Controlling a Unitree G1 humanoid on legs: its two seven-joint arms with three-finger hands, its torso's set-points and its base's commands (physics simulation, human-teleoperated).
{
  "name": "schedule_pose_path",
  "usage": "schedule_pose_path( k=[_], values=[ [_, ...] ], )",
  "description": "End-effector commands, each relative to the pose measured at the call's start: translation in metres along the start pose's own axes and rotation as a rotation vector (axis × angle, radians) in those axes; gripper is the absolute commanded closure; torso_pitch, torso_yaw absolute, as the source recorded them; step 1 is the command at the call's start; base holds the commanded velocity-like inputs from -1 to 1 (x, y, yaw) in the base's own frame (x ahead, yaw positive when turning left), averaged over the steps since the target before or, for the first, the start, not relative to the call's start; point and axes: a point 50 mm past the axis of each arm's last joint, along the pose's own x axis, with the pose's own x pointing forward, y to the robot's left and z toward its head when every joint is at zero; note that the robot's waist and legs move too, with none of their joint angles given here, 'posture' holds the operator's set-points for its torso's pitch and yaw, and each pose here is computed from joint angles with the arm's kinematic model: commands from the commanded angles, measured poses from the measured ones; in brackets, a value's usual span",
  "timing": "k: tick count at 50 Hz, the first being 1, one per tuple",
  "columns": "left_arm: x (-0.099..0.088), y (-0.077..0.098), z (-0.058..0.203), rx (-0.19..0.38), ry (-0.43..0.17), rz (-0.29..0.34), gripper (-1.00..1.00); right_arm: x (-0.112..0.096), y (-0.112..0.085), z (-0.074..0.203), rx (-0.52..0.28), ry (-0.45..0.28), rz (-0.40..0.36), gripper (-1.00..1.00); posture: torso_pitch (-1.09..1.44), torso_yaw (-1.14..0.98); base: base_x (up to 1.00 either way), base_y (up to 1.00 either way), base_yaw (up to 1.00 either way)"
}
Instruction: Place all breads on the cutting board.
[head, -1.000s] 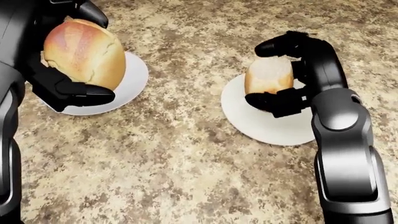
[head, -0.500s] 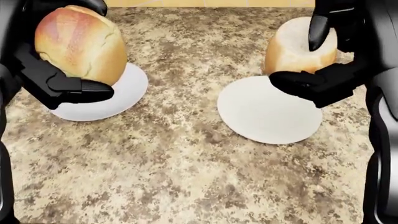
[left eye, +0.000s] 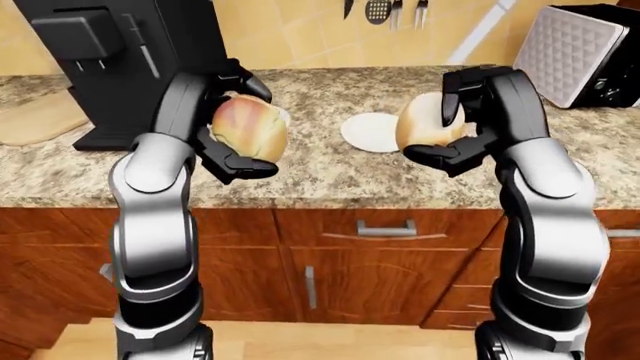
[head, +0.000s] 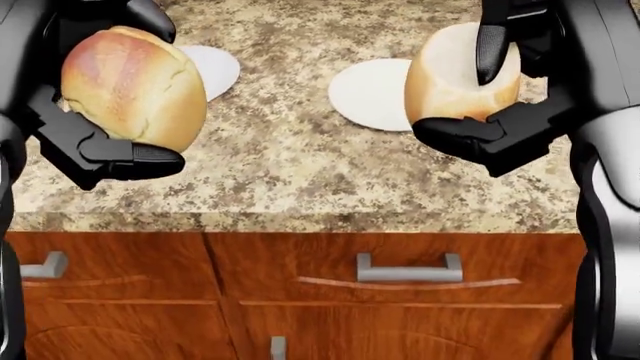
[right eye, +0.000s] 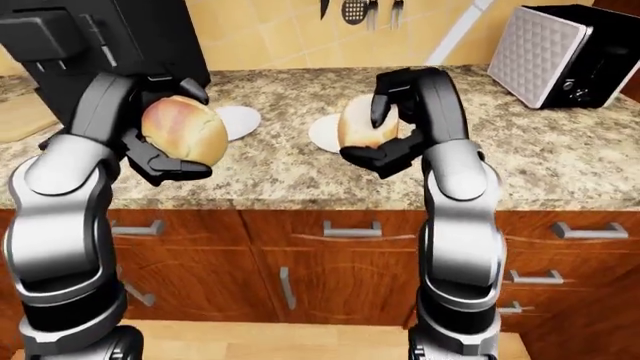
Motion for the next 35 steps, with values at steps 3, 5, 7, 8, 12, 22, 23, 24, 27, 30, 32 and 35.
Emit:
schedule_pose_path(
  k=[3, 5, 7, 8, 12, 22, 23, 24, 27, 30, 32, 35],
  values=[
    [-0.0029, 0.0095, 0.0133, 0.021, -0.073, 0.053, 1.0, -0.0017, -0.0017, 0.0143, -0.007, -0.073, -0.012, 1.0, 0.0, 0.0, 0.02, 0.73, 0.0],
    [-0.0028, 0.0096, 0.0131, 0.021, -0.073, 0.053, 1.0, -0.0013, -0.001, 0.0137, -0.007, -0.072, -0.01, 1.0, 0.0, 0.0, 0.02, 0.73, 0.0],
    [-0.003, 0.0095, 0.0128, 0.022, -0.072, 0.053, 1.0, -0.001, -0.0005, 0.0137, -0.007, -0.073, -0.007, 1.0, 0.0, 0.0, 0.02, 0.73, 0.0],
    [-0.0031, 0.0097, 0.0126, 0.021, -0.072, 0.053, 1.0, -0.0009, -0.0003, 0.0135, -0.007, -0.073, -0.006, 1.0, 0.0, 0.0, 0.02, 0.73, 0.0],
    [-0.0031, 0.0111, 0.0122, 0.023, -0.071, 0.056, 1.0, -0.001, 0.0001, 0.0136, -0.007, -0.071, -0.003, 1.0, 0.0, 0.0, 0.02, 0.73, 0.0],
    [-0.0043, 0.011, 0.0109, 0.021, -0.069, 0.055, 1.0, 0.0004, 0.0014, 0.0115, 0.002, -0.061, 0.004, 1.0, 0.0, 0.0, 0.01, 0.73, 0.0],
    [-0.0043, 0.0108, 0.011, 0.021, -0.069, 0.055, 1.0, 0.0003, 0.0014, 0.0114, 0.004, -0.062, 0.005, 1.0, 0.0, 0.0, 0.02, 0.73, 0.0],
    [-0.004, 0.0107, 0.0111, 0.022, -0.07, 0.055, 1.0, 0.0001, 0.0012, 0.0116, 0.005, -0.062, 0.006, 1.0, 0.0, 0.0, 0.02, 0.73, 0.0],
    [-0.0039, 0.0094, 0.0096, 0.022, -0.067, 0.052, 1.0, -0.0004, 0.001, 0.0093, 0.008, -0.057, 0.007, 1.0, 0.0, 0.0, 0.09, 0.73, 0.0],
    [-0.0043, 0.0092, 0.0109, 0.022, -0.069, 0.051, 1.0, -0.0002, 0.0017, 0.0091, 0.009, -0.059, 0.01, 1.0, 0.0, 0.0, 0.22, 0.73, 0.0],
    [-0.0045, 0.0091, 0.0102, 0.024, -0.068, 0.051, 1.0, -0.0003, 0.0018, 0.0088, 0.009, -0.059, 0.011, 1.0, 0.0, 0.0, 0.21, 0.73, 0.0],
    [-0.0044, 0.0091, 0.0102, 0.025, -0.069, 0.051, 1.0, -0.0004, 0.0023, 0.008, 0.011, -0.06, 0.013, 1.0, 0.0, 0.0, 0.22, 0.74, 0.0]
  ],
)
